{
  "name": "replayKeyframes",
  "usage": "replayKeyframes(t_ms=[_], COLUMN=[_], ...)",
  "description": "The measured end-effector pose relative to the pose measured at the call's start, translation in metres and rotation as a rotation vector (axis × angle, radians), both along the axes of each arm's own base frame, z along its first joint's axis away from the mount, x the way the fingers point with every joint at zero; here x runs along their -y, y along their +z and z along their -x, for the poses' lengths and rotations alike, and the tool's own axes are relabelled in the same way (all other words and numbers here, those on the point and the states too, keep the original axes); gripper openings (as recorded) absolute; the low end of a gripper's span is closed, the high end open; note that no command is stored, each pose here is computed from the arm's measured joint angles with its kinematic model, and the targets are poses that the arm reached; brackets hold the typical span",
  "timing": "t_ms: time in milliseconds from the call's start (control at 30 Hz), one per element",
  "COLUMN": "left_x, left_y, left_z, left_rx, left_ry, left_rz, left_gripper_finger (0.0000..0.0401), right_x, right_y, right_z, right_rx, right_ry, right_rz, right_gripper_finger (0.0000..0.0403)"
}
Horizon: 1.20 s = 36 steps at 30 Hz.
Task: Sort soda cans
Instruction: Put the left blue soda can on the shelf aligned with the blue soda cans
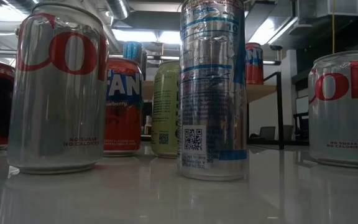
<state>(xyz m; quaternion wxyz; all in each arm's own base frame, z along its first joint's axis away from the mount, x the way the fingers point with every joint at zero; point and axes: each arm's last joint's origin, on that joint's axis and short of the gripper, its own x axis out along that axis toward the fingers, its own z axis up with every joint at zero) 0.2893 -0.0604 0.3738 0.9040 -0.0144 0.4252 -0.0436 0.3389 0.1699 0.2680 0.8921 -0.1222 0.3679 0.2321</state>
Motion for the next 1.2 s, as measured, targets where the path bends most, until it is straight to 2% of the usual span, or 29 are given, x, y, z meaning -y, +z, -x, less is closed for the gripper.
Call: replayKeyframes(t_ms=[200, 633, 833, 1200], left_x=[0.000, 0.000, 0.000, 0.002], left_y=[0.000, 0.000, 0.000, 0.000], left_z=[0.000, 0.000, 0.000, 0.000], left_rx=[0.002, 0.002, 0.002, 0.003], left_ry=[0.000, 0.004, 0.003, -0.006], left_rz=[0.000, 0.004, 0.005, 0.008], left_gripper_finger=[0.0305, 0.0305, 0.0305, 0.0305], right_x=[0.000, 0.004, -0.001, -0.003], right_y=[-0.010, -0.010, -0.025, -0.028], right_z=[-0.006, -0.011, -0.018, -0.020], right_rx=[-0.017, 0.019, -0.007, -0.006], right_ry=[0.002, 0.023, 0.056, 0.061], right_rz=[0.010, 0.030, 0.005, -0.001], right_gripper_finger=[0.0344, 0.0344, 0.0344, 0.0344])
